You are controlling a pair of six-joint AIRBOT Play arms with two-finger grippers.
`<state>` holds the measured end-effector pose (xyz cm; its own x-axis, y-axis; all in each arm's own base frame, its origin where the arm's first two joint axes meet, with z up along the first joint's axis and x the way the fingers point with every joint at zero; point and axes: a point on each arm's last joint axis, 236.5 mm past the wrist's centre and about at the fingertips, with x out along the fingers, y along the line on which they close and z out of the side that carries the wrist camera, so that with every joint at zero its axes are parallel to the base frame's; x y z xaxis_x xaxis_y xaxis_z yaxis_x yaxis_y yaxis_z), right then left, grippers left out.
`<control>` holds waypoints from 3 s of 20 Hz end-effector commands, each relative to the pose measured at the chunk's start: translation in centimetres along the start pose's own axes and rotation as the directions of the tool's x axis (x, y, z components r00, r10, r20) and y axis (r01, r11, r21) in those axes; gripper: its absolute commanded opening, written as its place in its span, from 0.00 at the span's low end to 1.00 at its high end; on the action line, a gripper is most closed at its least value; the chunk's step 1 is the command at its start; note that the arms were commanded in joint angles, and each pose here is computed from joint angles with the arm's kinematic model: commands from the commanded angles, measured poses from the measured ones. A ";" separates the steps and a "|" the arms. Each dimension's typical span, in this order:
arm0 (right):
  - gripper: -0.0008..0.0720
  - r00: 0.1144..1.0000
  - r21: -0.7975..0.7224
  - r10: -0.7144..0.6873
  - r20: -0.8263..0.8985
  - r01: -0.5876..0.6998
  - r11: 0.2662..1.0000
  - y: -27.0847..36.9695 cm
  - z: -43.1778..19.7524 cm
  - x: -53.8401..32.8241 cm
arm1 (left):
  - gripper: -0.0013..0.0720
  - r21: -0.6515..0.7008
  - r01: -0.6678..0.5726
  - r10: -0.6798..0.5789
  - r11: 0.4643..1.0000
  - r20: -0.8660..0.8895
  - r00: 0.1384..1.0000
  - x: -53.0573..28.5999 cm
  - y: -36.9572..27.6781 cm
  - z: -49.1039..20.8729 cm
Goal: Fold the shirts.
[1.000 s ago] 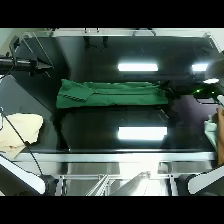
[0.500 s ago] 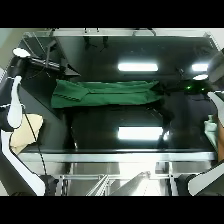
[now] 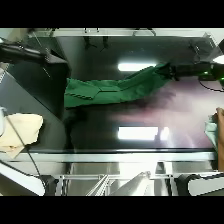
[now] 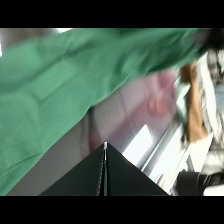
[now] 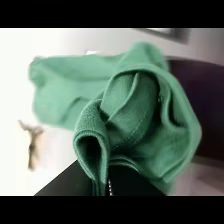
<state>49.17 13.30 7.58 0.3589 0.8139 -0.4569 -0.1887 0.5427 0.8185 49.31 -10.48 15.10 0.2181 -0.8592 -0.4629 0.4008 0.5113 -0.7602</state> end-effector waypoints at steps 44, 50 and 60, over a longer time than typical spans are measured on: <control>0.93 0.895 -0.074 -0.130 -0.427 0.109 0.991 -2.7 -12.2 23.4 | 0.04 -0.023 -0.193 0.195 0.981 0.143 0.970 -4.0 -11.1 -21.1; 0.69 0.926 -0.052 -0.056 -0.374 0.040 0.998 0.1 -13.4 27.5 | 0.04 -0.007 -0.194 0.193 0.981 0.140 0.971 -4.0 -11.1 -21.1; 0.03 0.927 0.054 0.172 -0.332 -0.163 0.985 8.7 -10.1 23.3 | 0.04 0.003 -0.177 0.176 0.984 0.103 0.979 -3.8 -11.5 -22.0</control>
<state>46.95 40.10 -3.36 0.0101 0.8986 -0.4386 -0.2017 0.4315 0.8793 24.51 -12.63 15.65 0.3840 -0.7503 -0.5381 0.3528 0.6578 -0.6655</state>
